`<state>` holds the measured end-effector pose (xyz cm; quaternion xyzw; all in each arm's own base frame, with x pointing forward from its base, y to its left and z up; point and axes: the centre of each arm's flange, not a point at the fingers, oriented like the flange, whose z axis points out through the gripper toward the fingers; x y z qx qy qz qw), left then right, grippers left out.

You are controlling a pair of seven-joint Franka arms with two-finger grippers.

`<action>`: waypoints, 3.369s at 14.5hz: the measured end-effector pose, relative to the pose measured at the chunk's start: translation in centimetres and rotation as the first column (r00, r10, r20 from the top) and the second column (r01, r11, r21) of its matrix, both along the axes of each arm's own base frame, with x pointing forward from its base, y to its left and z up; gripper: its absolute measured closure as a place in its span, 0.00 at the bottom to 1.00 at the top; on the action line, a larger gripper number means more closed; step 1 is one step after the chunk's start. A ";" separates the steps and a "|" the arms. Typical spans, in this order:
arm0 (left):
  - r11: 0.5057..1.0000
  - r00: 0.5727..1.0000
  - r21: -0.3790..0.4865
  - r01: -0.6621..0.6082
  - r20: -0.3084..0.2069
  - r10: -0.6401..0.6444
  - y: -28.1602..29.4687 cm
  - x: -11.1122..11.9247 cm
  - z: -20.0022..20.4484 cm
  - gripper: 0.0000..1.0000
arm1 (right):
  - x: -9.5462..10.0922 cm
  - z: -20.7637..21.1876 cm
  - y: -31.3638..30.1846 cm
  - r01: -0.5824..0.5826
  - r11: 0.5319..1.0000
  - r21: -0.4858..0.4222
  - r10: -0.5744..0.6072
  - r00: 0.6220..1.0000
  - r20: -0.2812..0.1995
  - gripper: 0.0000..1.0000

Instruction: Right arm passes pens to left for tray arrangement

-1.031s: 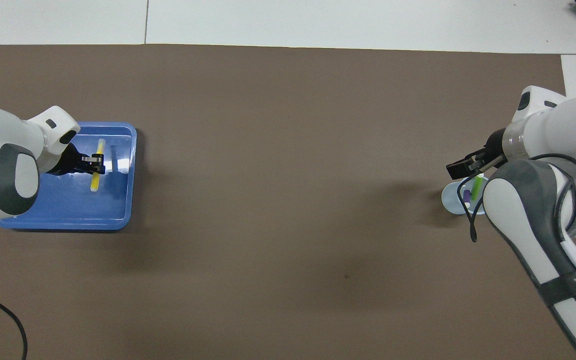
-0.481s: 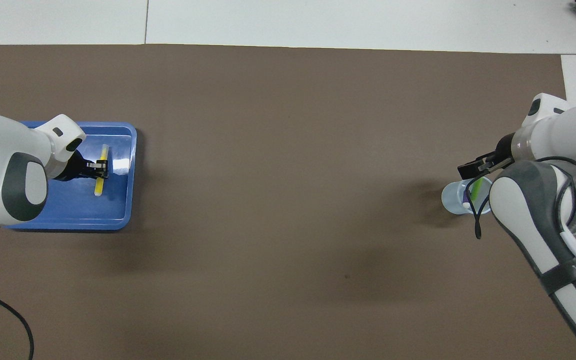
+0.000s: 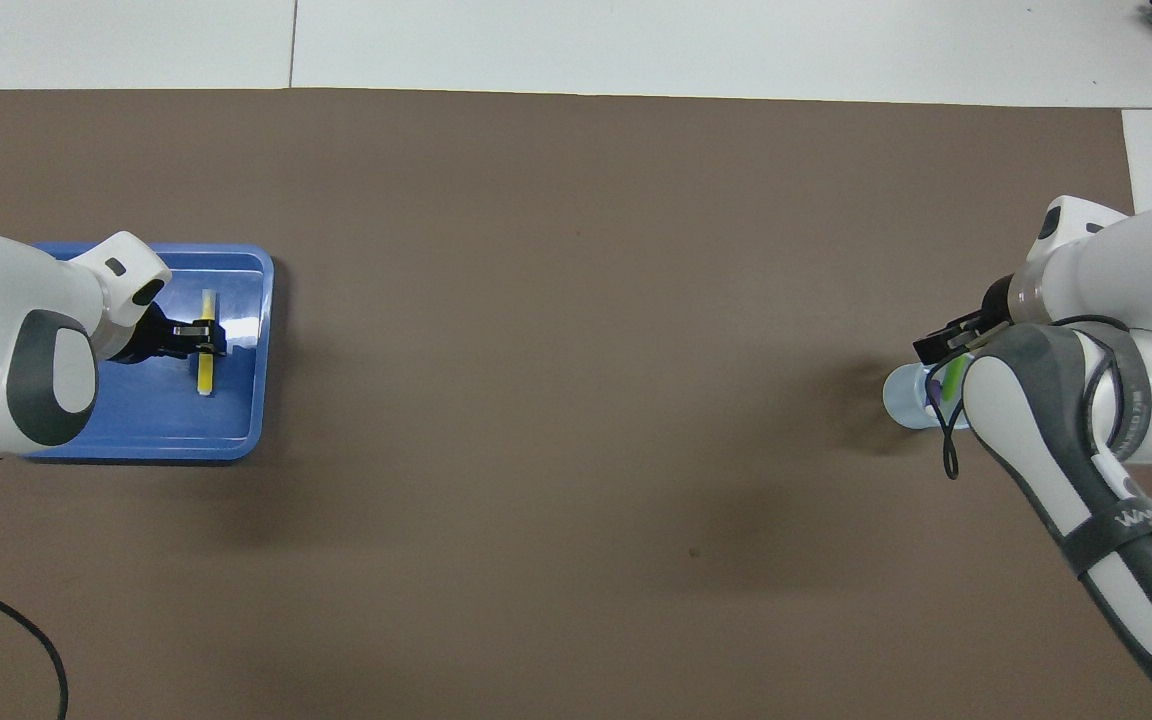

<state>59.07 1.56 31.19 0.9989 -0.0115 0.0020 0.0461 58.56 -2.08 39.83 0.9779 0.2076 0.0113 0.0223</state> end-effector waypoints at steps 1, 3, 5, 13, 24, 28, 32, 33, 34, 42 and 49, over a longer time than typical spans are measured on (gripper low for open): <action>1.000 1.000 0.000 0.000 0.000 0.000 0.0 0.0 0.0 0.32 | -0.1 -0.1 0.0 -0.002 1.000 -0.003 0.002 1.000 -0.010 0.10; 1.000 1.000 -0.001 0.001 -0.004 -0.001 0.0 0.0 0.2 0.11 | -0.3 -0.3 -0.1 -0.004 1.000 -0.008 0.004 1.000 -0.031 0.10; 1.000 1.000 -0.003 -0.003 -0.019 0.003 -0.1 0.0 1.3 0.00 | -0.5 -0.4 -0.1 -0.005 1.000 -0.010 0.005 0.999 -0.047 0.10; 0.970 0.969 0.002 -0.242 -0.058 0.242 -1.0 -0.1 6.4 0.00 | -0.7 -0.5 -0.2 -0.018 0.999 -0.031 0.016 0.997 -0.074 0.56; 0.824 0.817 -0.021 -0.567 -0.144 0.559 -6.2 -1.2 14.6 0.00 | -0.8 -0.5 0.1 -0.023 0.999 -0.031 0.020 0.996 -0.082 0.83; 0.744 0.735 -0.002 -0.668 -0.152 0.660 -10.8 -2.4 16.5 0.00 | -1.0 -0.5 0.3 -0.027 0.999 -0.032 0.024 0.995 -0.099 0.83; 0.697 0.688 0.005 -0.717 -0.160 0.708 -13.6 -3.7 18.3 0.00 | -0.9 0.8 0.4 -0.026 0.999 -0.034 0.022 0.991 -0.133 0.83; 0.690 0.680 0.001 -0.724 -0.165 0.714 -13.9 -4.0 18.8 0.00 | -0.8 1.3 0.4 -0.026 0.999 -0.034 0.021 0.990 -0.139 0.83; 0.685 0.675 -0.002 -0.729 -0.170 0.718 -14.0 -4.3 19.2 0.00 | -0.8 1.9 0.4 -0.025 0.999 -0.035 0.020 0.989 -0.144 0.83; 0.572 0.562 -0.018 -0.820 -0.208 0.800 -14.3 -5.5 21.8 0.00 | -1.0 6.2 1.0 -0.028 0.999 -0.035 0.022 0.986 -0.166 0.83; 0.457 0.443 0.014 -0.889 -0.224 0.868 -16.9 -6.3 22.2 0.00 | -2.9 11.1 2.2 -0.050 0.998 -0.033 0.044 0.984 -0.172 0.83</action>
